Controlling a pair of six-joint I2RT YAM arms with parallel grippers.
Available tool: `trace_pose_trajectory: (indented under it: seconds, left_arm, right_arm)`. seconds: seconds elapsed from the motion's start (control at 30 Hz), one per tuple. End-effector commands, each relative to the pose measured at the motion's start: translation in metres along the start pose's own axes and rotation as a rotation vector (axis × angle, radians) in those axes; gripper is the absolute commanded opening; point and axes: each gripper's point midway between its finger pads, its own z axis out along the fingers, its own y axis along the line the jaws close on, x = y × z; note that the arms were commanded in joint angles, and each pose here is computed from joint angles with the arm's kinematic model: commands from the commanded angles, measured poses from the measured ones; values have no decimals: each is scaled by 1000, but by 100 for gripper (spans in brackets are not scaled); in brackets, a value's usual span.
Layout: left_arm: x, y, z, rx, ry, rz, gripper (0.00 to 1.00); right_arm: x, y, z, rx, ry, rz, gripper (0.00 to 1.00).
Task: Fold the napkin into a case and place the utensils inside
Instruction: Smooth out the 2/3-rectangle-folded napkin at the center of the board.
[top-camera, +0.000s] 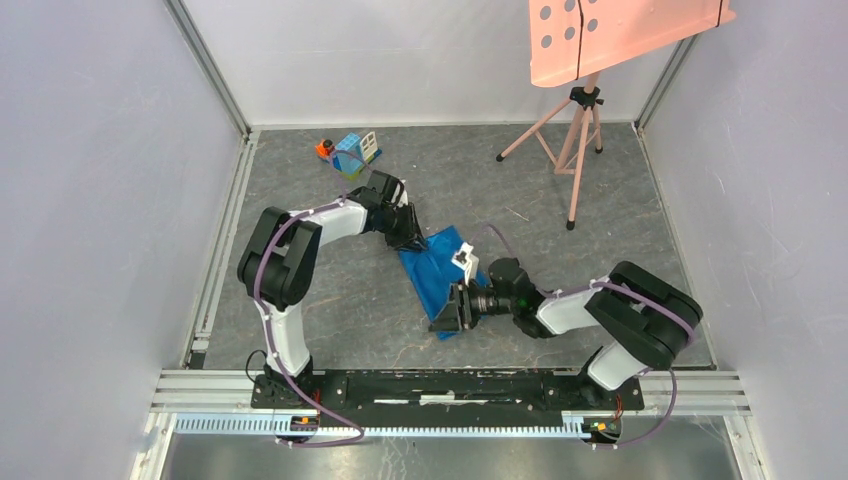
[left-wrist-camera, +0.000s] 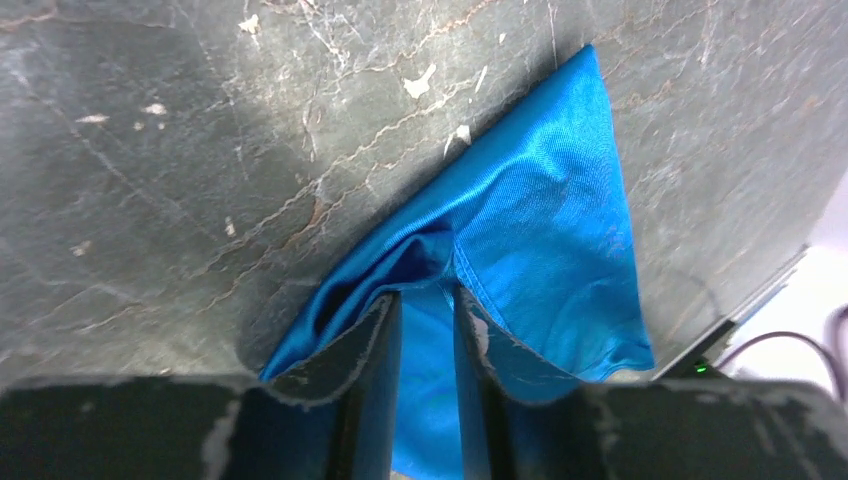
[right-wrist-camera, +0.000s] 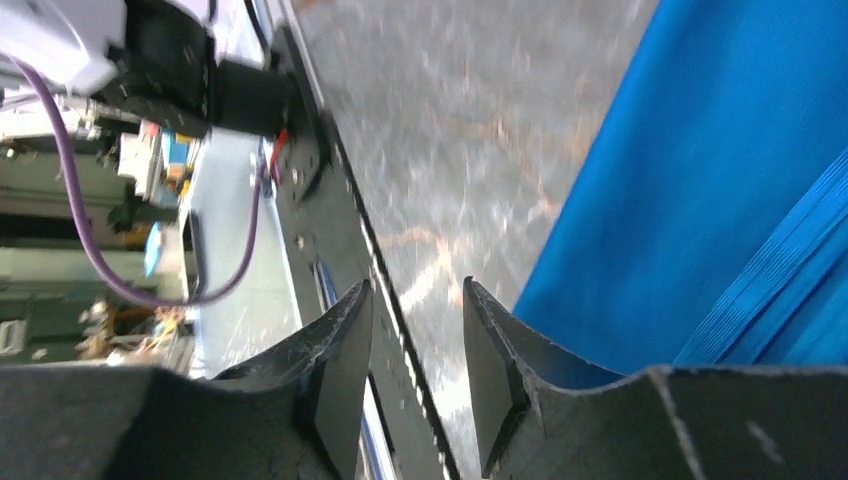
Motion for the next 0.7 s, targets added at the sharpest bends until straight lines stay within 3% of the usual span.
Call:
trace_pose_trajectory:
  seconds: [0.0,0.17,0.4,0.53,0.67]
  left_arm:
    - [-8,-4,-34,-35,-27,170,38]
    - [-7,-44,-78,49,-86,210,53]
    - [23,-76,-116,139,-120,223,59]
    - [55,-81,-126,158,-108,234,62]
    - [86,-86,-134,171,-112,239,62]
  right_arm:
    - [-61,12,-6,17,-87,-131,48]
    - [-81,-53,-62,301,-74,-183,68]
    - [-72,-111,-107,399,-79,-37,72]
    - [-59,-121,-108,417,-72,-3,67]
    - [-46,-119,-105,388,-91,25,46]
